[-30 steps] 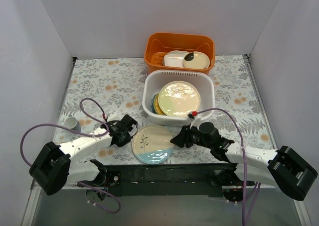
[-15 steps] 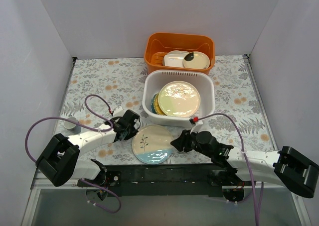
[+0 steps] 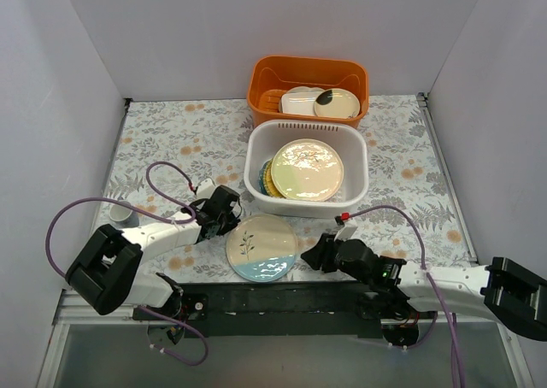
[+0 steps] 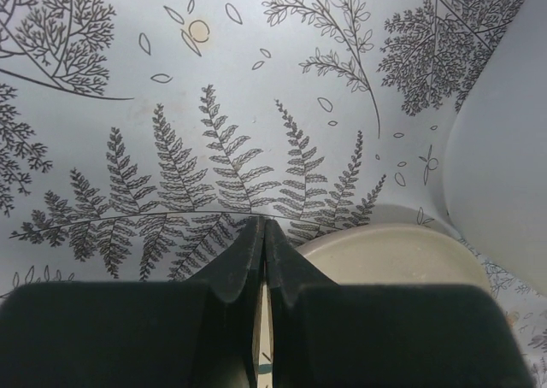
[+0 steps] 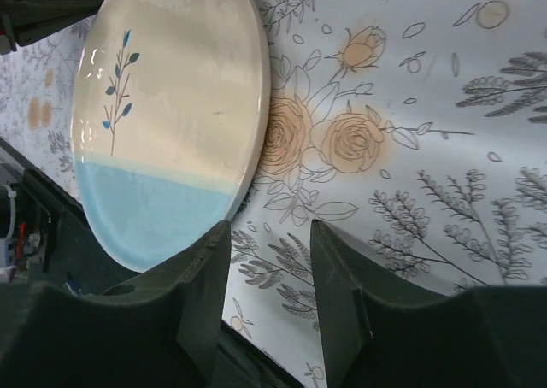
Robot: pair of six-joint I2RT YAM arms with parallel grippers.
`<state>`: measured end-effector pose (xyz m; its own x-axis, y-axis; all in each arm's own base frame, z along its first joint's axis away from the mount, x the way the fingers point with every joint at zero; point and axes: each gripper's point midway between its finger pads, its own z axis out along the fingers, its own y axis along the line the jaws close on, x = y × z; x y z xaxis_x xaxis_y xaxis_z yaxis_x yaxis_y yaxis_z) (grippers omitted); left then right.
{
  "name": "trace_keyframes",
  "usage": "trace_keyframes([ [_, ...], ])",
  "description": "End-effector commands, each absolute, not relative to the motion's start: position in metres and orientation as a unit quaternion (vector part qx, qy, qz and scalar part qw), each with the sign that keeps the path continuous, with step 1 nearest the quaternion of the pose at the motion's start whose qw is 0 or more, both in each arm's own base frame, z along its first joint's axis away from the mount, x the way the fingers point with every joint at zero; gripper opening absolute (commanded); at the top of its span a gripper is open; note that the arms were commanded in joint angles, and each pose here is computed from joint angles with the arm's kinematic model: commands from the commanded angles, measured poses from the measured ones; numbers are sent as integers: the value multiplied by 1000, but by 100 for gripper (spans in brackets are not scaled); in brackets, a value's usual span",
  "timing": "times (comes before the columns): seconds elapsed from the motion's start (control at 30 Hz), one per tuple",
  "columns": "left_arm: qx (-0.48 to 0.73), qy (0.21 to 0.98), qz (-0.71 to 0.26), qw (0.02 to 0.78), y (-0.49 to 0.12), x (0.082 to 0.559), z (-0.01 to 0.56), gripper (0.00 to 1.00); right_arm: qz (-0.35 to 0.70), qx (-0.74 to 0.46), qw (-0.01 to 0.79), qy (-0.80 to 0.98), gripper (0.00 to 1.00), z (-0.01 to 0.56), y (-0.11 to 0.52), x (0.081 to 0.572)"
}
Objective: Place the plates into the plastic bin on the countertop
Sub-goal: Pick up the plate from the corner of the board.
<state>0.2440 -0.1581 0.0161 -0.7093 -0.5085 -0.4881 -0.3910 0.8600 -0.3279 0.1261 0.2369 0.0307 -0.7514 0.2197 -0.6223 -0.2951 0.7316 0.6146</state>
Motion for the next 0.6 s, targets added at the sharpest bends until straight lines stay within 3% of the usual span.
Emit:
trace_keyframes([
  [0.0,-214,952,-30,217,-132,201,-26,0,366,-1,316,875,51,-1,228,109],
  [0.57,-177,965,-53,184,-151,181,-39,0,408,64,187,891,51,-26,233,71],
])
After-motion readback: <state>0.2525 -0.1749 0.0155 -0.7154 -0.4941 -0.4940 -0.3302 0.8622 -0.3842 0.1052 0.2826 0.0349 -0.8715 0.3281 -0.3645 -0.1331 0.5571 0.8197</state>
